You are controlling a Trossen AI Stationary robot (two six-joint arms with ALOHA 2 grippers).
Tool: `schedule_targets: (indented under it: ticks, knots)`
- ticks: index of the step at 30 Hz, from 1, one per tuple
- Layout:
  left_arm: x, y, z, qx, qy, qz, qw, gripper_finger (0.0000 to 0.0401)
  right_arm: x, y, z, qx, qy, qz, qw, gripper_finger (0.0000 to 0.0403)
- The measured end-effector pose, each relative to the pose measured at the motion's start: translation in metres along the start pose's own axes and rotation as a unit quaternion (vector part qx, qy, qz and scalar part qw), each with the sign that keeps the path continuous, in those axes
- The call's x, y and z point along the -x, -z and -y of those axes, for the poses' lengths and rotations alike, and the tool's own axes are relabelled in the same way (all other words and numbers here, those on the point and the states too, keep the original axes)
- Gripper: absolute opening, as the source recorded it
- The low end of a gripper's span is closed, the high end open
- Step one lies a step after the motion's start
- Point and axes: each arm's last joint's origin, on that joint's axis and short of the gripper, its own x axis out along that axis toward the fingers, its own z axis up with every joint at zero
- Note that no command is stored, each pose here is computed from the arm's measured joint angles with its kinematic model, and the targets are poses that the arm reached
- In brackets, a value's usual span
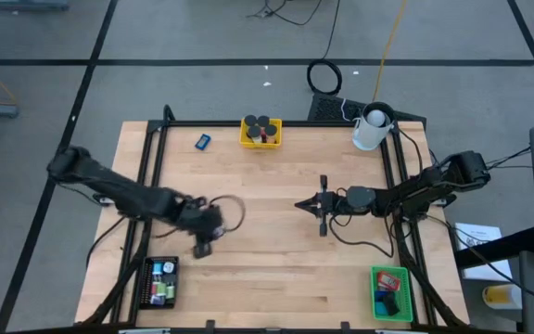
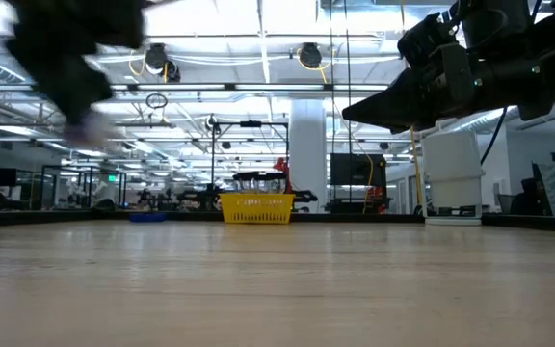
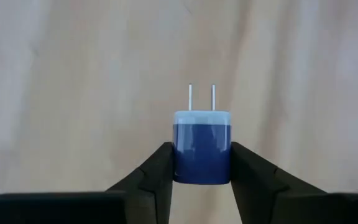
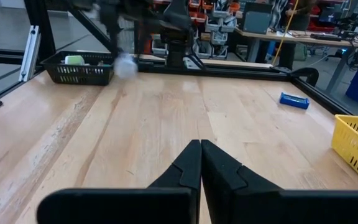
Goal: Pick & Place Office items
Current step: Put the purple charger adapter into the black bin
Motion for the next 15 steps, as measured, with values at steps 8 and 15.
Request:
schedule_targets:
  ticks: [8,15]
  knots:
    - [0.042,0.071,0.042,0.053,0.032,-0.106,0.992,0.0135,0.000,0.000,0.000,0.000,0.000,0.000,1.000,0.0001]
    - [0.053,0.121,0.072,0.102,0.024,-0.153,0.983,0.0136,0.000,0.000,0.000,0.000,0.000,0.000,1.000,0.0001]
